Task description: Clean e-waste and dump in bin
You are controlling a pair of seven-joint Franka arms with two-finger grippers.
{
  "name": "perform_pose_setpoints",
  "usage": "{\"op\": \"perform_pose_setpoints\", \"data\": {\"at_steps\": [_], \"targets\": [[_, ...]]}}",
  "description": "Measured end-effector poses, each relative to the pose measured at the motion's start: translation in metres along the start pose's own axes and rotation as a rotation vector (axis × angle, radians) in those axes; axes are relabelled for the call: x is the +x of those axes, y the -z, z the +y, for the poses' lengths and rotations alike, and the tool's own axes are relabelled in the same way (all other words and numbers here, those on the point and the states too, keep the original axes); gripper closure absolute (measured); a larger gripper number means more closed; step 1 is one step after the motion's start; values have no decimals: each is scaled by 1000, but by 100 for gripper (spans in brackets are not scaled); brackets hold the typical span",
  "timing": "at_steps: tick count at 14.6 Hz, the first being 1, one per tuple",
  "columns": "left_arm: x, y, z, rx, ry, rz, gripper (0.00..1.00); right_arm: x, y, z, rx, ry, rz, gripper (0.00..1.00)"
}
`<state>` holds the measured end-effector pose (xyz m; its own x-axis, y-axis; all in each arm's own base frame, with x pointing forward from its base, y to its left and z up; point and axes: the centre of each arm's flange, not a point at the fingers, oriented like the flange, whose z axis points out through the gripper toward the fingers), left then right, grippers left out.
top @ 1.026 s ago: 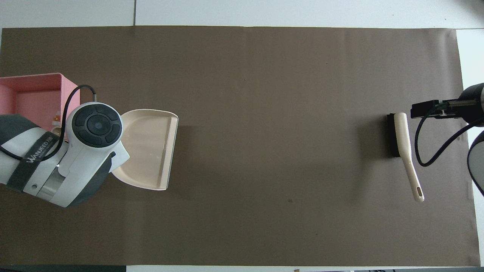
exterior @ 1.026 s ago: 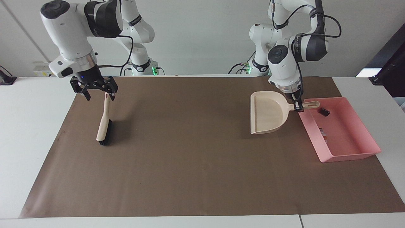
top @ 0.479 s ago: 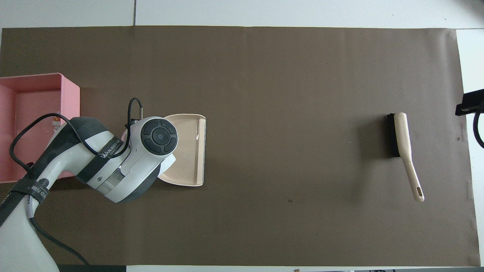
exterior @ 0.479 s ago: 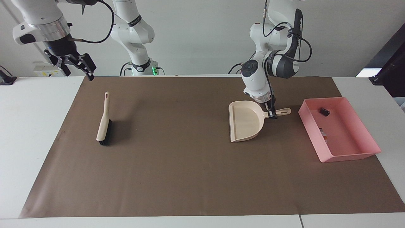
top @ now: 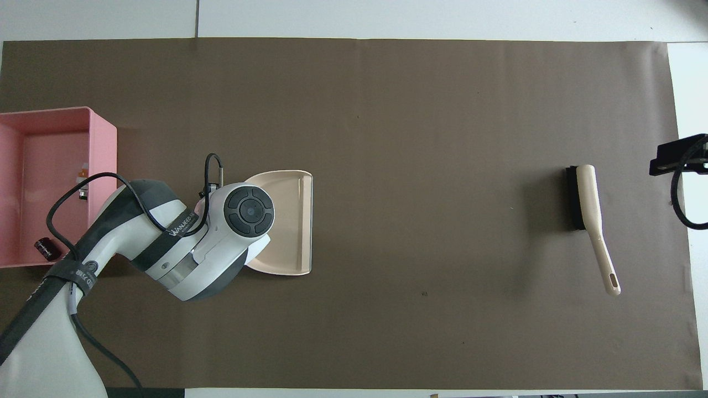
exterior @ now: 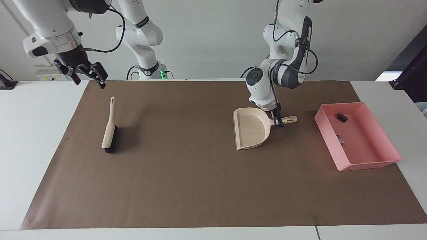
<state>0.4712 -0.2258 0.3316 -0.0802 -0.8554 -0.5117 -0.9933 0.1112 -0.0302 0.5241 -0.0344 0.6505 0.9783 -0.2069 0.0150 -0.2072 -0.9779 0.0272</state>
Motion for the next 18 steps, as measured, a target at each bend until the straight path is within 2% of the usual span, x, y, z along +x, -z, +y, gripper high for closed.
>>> {"op": "perform_pose_setpoints", "data": {"at_steps": [9,10,11,15,16,18], "targets": [[-5,-4,-4,5,14,16,68,-3,3,-8,5,30,-2,0],[-6,-4,-5,8,17,19,63,-3,3,-8,4,30,-7,0],[-7,-3,-6,11,21,21,53,-4,2,-8,4,30,-9,0],[-26,19,-9,48,66,41,8,-4,2,-8,4,31,-12,0],[-36,25,-10,57,103,48,4,-4,2,-8,4,31,-12,0],[-62,30,-13,53,219,53,3,-4,2,-8,4,31,-13,1]]}}
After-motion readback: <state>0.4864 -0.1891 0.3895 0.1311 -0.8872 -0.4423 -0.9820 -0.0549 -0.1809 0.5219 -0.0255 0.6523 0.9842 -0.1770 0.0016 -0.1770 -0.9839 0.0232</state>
